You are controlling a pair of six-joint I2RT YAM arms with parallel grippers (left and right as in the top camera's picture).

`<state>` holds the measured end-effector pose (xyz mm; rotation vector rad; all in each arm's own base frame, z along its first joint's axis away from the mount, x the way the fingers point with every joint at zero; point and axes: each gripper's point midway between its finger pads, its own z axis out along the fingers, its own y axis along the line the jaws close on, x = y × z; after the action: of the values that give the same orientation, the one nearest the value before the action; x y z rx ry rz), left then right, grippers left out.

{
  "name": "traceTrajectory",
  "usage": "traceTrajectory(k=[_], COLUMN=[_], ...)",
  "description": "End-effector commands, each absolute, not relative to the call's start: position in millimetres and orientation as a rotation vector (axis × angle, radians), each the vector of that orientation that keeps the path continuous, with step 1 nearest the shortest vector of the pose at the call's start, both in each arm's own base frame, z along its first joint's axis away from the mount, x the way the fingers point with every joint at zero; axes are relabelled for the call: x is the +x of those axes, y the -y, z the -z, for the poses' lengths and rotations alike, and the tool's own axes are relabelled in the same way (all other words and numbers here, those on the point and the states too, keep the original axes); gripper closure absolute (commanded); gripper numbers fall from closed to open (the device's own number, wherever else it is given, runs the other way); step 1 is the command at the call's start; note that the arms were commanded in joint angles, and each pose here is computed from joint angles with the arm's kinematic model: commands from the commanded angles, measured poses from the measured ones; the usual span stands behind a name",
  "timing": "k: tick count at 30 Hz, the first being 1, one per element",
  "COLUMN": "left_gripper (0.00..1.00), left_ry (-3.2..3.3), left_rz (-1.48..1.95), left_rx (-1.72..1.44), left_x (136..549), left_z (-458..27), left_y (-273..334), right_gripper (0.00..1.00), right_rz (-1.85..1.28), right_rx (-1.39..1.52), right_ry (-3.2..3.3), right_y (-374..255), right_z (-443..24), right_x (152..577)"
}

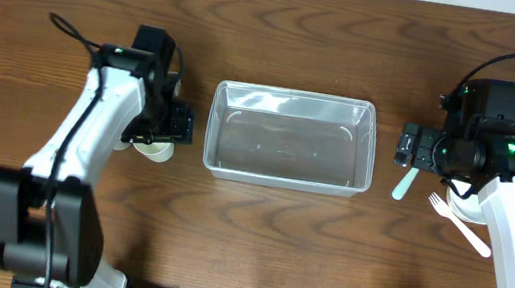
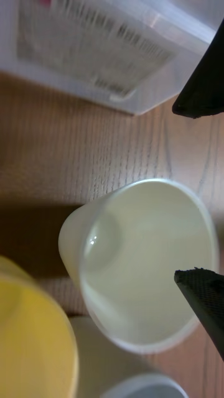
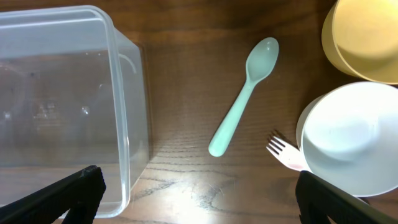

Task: Pack container
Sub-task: 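Lower the left gripper over the cream cup and grasp its rim, then carry the cream cup into the container's left corner and release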

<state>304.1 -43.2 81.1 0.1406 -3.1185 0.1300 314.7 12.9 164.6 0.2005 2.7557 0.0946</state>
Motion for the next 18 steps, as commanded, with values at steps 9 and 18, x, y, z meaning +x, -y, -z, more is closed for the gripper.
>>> traceTrajectory(k=[9,18], left_gripper=[0.53,0.86], left_ry=[3.052,3.052], left_rz=[0.042,0.041], left_rx=[0.151,0.151], left_x=[305.5,305.3], left_z=[-56.0,-56.1], left_y=[25.9,26.1], right_gripper=[0.01,0.01], right_rz=[-0.097,-0.097], right_rx=[0.223,0.223], right_ry=[-2.752,-2.752], right_y=[-11.2,-11.2], right_z=[-169.0,-169.1], right_x=[315.2,315.1])
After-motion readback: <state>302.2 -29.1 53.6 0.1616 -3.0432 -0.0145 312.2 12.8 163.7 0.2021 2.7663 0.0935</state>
